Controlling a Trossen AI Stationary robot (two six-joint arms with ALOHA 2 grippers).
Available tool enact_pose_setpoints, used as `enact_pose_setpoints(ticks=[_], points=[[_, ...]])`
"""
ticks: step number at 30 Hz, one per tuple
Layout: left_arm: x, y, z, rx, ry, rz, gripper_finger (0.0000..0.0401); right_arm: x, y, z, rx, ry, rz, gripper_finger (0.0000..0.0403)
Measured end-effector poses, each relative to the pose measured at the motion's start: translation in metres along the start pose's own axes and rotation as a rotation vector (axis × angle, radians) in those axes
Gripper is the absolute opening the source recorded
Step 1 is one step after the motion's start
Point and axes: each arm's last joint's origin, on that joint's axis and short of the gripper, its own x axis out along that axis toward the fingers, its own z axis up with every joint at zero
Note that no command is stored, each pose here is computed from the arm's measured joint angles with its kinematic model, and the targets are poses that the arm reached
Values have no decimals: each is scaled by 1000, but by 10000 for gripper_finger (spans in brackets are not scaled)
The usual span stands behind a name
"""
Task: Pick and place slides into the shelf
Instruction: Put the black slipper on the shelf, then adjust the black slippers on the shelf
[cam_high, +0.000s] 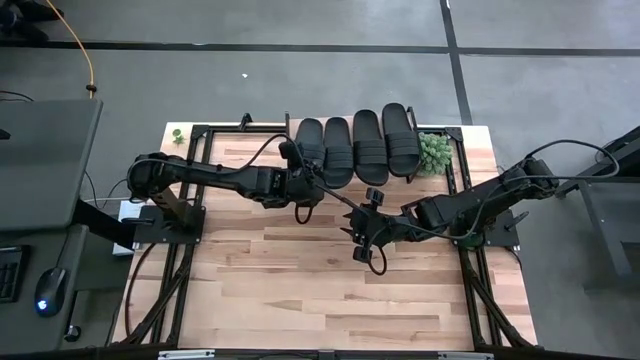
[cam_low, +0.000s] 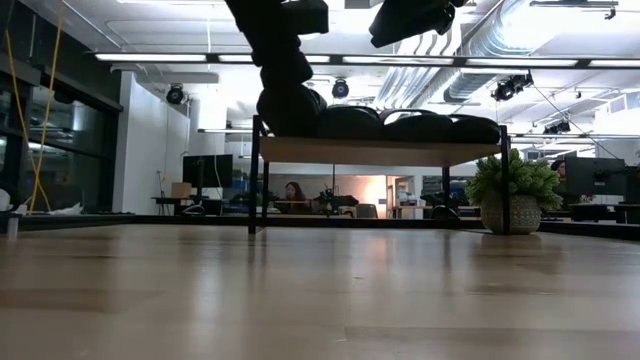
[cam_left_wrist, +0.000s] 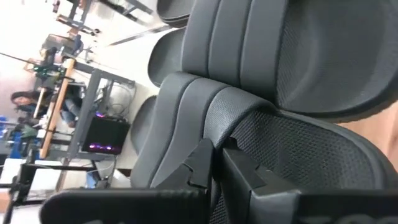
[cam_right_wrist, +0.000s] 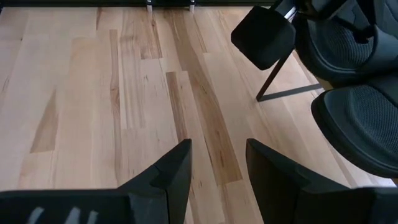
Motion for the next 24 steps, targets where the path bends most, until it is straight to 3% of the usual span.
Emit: enact_pose_setpoints(ticks=[15,24], points=[[-5,-3,5,-8,-49,-32,185,0,0,0,0,0,0,142],[-41,-2,28,-11,-168,-56,242,0,0,0,-1,0,0,142]])
